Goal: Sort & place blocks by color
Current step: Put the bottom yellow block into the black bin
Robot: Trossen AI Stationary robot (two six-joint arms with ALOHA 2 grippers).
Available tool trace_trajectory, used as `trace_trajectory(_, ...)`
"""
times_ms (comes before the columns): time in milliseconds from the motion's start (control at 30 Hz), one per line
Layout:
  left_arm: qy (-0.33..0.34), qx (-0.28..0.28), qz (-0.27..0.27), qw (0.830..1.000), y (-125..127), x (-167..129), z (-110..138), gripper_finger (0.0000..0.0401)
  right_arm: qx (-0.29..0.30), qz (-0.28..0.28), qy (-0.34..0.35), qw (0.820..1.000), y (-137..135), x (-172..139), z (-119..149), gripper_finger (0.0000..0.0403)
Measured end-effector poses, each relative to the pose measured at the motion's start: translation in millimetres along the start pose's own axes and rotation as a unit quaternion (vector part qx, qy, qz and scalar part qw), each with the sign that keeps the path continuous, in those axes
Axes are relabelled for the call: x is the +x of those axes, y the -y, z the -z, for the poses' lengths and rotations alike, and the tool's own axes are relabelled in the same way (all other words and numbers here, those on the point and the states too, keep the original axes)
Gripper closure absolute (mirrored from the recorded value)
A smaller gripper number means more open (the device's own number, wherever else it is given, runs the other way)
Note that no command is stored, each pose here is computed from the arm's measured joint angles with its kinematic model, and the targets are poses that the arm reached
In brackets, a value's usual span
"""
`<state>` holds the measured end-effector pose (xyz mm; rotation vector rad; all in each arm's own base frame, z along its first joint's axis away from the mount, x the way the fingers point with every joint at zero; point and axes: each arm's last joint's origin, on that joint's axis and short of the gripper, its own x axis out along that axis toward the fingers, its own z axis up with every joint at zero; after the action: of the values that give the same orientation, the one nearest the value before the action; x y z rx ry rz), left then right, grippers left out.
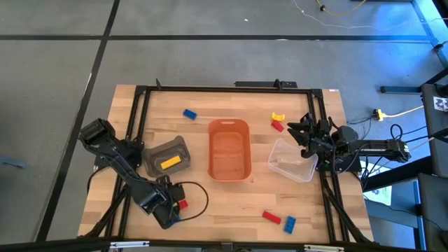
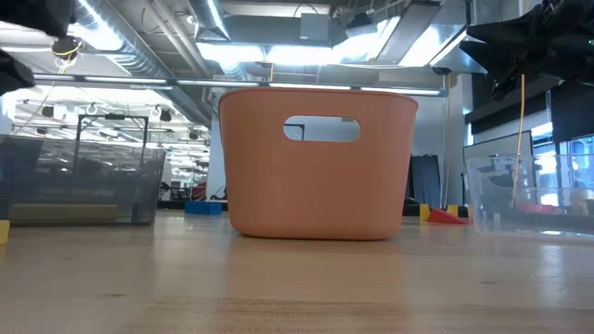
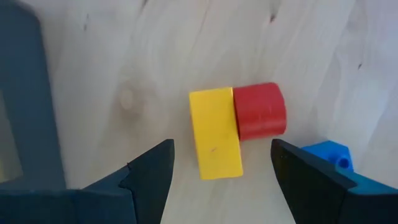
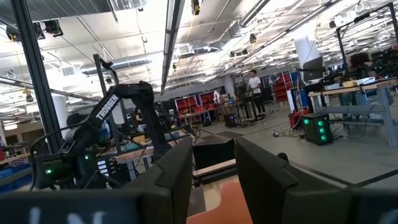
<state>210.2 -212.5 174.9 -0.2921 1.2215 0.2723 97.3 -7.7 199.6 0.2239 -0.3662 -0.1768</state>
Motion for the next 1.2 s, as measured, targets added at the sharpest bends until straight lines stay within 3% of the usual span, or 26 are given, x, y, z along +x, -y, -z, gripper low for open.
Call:
trace_trajectory(333,-0.025,-0.003,0.007,1.000,-10.2,17.4,11.1,0.0142,0.000,0.000,0.000,1.000,0.0,0.0,0.1,0.0279)
trace_trajectory(900,-0.009,0.011,0.005,1.000,-17.8,29.0,16.7,0.0146,0.000,0.000,-0.001,1.000,0.1,0.0,0.2,0.0279)
trace_trajectory(1033,-0.010,0.028,0.001,1.000,-18.6,29.0,17.0,0.0171,0.001,0.000,-0.001,1.000,0.1,0.0,0.2,0.0279)
trace_trajectory(1200,-0.017,0.030,-0.015,0.999,-22.2,29.3,17.0,0.0232,0.001,0.000,-0.001,1.000,0.0,0.0,0.2,0.0279)
